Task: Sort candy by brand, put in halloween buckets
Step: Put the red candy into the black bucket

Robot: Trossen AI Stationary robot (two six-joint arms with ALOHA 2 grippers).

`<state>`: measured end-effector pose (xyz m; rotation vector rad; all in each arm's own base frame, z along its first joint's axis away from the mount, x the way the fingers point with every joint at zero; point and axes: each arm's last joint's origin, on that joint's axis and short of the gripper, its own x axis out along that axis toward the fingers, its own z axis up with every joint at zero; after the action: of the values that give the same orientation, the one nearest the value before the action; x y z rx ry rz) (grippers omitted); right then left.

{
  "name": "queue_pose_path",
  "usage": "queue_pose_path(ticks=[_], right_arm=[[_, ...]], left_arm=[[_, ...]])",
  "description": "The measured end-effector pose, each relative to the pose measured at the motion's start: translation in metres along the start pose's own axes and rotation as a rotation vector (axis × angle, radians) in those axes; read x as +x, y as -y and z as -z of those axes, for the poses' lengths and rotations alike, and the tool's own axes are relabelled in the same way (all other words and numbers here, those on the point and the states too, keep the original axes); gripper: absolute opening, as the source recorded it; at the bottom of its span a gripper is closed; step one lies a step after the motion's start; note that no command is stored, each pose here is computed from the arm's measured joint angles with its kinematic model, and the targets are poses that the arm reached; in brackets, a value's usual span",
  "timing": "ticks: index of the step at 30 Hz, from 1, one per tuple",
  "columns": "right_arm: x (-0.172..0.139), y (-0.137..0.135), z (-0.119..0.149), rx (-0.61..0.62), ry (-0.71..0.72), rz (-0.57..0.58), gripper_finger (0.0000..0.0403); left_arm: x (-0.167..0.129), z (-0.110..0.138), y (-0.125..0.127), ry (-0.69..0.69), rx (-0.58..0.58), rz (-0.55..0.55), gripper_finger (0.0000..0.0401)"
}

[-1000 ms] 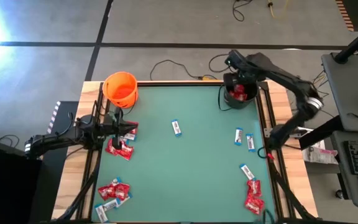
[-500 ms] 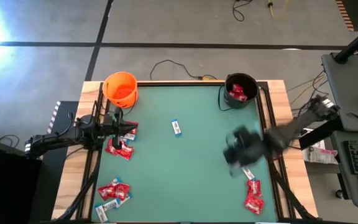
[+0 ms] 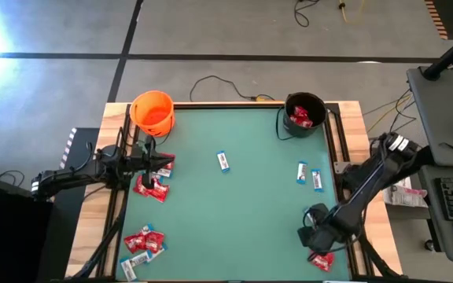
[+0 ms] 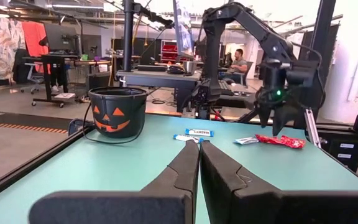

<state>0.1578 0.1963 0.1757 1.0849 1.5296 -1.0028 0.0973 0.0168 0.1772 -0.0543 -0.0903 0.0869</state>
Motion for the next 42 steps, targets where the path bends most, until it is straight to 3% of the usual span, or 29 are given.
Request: queue_pose_path(ticks=[7, 15, 20, 28, 32, 36, 42], right_arm=[[0.022, -0.002, -0.003, 0.036, 0.008, 0.077, 0.0274], [0.047, -0.009, -0.006, 0.024, -0.029, -0.004, 0.0232], [0.046, -0.01, -0.007, 0.009, -0.017, -0.016, 0.0203], [0.035, -0.013, -0.012, 0.023, 0.163, -0.063, 0.0143], [0.014, -0.023, -0.012, -0.002, 0.19, -0.075, 0.0113], [-0.031, -0.042, -0.02, -0.042, 0.251, -0.178, 0.0089], [-0.108, -0.069, -0.059, -0.186, 0.469, -0.345, 0.0075]], left_arm=[[0.0, 0.0, 0.0, 0.0, 0.0, 0.0, 0.0], [0.0, 0.0, 0.0, 0.0, 0.0, 0.0, 0.0], [0.0, 0.0, 0.0, 0.0, 0.0, 0.0, 0.0], [0.0, 0.0, 0.0, 0.0, 0.0, 0.0, 0.0], [0.0, 0.0, 0.0, 0.0, 0.0, 0.0, 0.0], [0.0, 0.0, 0.0, 0.0, 0.0, 0.0, 0.0], [0.0, 0.0, 0.0, 0.0, 0.0, 0.0, 0.0]])
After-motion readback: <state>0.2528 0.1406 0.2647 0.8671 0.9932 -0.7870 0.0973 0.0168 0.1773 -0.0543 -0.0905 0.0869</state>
